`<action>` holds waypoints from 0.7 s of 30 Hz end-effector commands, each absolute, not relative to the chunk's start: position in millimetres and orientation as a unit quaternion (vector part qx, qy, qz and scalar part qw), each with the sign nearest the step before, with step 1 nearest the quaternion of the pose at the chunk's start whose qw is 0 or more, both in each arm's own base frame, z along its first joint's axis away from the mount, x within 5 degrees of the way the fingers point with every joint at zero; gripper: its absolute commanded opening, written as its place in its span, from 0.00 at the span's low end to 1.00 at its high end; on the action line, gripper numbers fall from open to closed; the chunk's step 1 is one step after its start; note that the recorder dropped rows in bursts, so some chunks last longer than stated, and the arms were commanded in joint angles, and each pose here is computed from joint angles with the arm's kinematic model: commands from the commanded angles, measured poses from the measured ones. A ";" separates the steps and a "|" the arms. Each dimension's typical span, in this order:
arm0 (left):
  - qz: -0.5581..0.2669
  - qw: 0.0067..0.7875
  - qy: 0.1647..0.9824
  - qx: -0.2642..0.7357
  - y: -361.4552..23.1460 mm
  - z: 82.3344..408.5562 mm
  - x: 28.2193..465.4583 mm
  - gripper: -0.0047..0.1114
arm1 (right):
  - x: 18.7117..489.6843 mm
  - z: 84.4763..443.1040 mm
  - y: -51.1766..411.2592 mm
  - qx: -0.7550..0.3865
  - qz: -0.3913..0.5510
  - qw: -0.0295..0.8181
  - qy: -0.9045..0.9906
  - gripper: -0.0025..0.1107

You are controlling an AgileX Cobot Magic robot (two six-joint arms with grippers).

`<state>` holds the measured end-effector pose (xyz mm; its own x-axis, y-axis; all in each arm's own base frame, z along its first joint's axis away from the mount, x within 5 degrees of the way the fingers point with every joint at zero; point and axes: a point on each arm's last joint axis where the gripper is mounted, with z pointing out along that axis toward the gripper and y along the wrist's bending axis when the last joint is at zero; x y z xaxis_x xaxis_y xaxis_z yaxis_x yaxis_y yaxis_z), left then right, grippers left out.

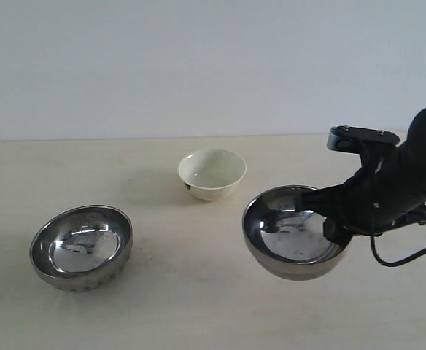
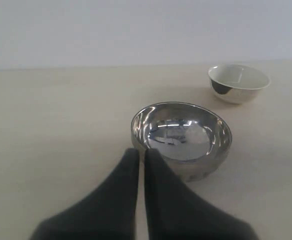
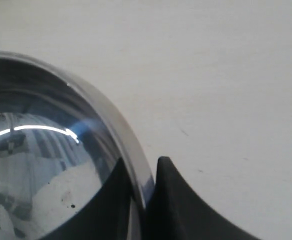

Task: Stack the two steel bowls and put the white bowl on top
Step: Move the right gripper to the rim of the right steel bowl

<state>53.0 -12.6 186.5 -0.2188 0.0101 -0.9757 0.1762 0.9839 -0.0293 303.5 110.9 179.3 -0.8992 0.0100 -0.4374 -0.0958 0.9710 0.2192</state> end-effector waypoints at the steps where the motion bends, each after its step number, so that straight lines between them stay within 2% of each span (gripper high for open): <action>1: -0.068 0.622 0.778 0.057 -12.4 185.5 53.0 0.07 | 304.1 188.1 141.5 -0.051 0.145 0.251 0.956 0.02; 9: -0.068 0.622 0.778 0.057 -12.4 185.5 53.0 0.07 | 312.4 174.1 193.6 -0.072 0.175 0.241 0.952 0.02; 21: -0.068 0.622 0.778 0.057 -12.4 185.5 53.0 0.07 | 319.4 140.2 213.7 -0.039 0.189 0.234 0.953 0.02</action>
